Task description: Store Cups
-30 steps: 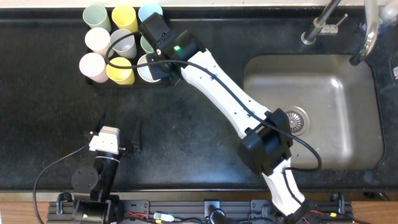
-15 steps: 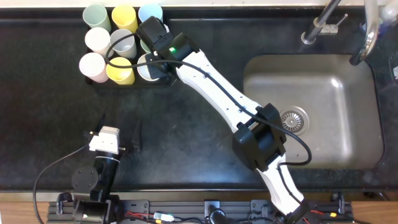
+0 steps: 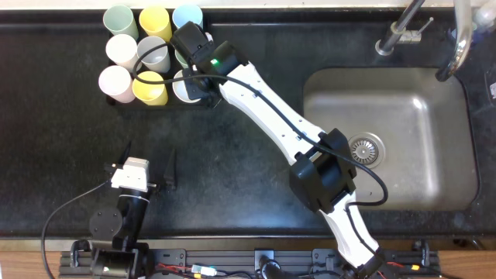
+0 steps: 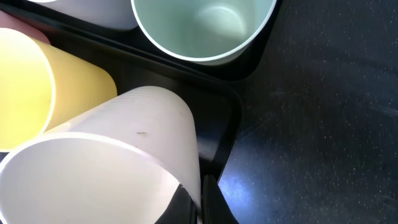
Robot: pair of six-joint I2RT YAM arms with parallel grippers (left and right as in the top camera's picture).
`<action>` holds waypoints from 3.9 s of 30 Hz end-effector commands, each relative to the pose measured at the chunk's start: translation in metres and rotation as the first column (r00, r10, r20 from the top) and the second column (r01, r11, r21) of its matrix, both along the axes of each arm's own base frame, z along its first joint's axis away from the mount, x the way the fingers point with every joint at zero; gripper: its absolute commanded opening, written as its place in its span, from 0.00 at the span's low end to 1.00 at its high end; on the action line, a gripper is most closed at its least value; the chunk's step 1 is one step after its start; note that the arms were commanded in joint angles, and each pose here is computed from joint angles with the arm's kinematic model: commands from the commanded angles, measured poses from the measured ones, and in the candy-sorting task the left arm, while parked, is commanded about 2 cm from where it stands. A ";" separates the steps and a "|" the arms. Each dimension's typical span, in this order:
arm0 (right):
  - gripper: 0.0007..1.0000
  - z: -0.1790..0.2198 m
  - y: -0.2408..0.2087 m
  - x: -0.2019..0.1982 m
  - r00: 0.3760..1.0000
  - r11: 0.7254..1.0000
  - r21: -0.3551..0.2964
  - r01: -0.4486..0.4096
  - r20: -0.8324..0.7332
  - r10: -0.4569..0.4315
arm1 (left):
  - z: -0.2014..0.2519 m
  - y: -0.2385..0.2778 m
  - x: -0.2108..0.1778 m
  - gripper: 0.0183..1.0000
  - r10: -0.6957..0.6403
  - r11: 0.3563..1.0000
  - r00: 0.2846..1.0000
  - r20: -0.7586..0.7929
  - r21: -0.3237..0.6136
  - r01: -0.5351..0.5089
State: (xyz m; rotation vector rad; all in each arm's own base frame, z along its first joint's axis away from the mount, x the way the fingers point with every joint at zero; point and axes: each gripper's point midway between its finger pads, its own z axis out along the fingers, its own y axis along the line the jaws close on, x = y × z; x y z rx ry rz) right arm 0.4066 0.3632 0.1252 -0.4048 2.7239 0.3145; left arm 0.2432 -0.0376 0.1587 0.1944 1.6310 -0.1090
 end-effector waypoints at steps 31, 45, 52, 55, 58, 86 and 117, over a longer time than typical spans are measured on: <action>0.15 -0.015 -0.002 0.014 0.999 0.999 -0.021 0.031 0.011 -0.030 | 0.000 0.000 0.000 1.00 -0.004 1.000 1.000 0.006 0.011 0.004; 0.34 0.012 -0.003 0.019 0.998 1.000 0.010 0.004 0.063 -0.005 | 0.000 0.000 0.000 1.00 -0.004 1.000 1.000 0.006 0.011 0.004; 0.46 0.105 -0.029 0.026 0.979 0.992 0.115 -0.042 0.204 0.018 | 0.000 0.000 0.000 1.00 -0.004 1.000 1.000 0.006 0.011 0.004; 0.55 0.144 -0.060 0.027 0.963 0.992 0.116 -0.058 0.268 0.025 | 0.000 0.000 0.000 1.00 -0.004 1.000 1.000 0.006 0.011 0.004; 0.63 0.177 -0.098 0.026 0.945 0.992 0.100 -0.079 0.323 0.043 | 0.000 0.000 0.000 1.00 -0.004 1.000 1.000 0.006 0.011 0.004; 1.00 0.219 -0.301 -0.158 0.577 0.995 0.096 -0.003 0.813 -0.077 | 0.000 0.000 0.000 1.00 -0.004 1.000 1.000 0.006 0.011 0.004; 1.00 0.091 -0.317 -0.168 0.258 0.933 0.361 0.005 0.901 -0.350 | 0.000 0.000 0.000 1.00 -0.004 1.000 1.000 0.006 0.011 0.004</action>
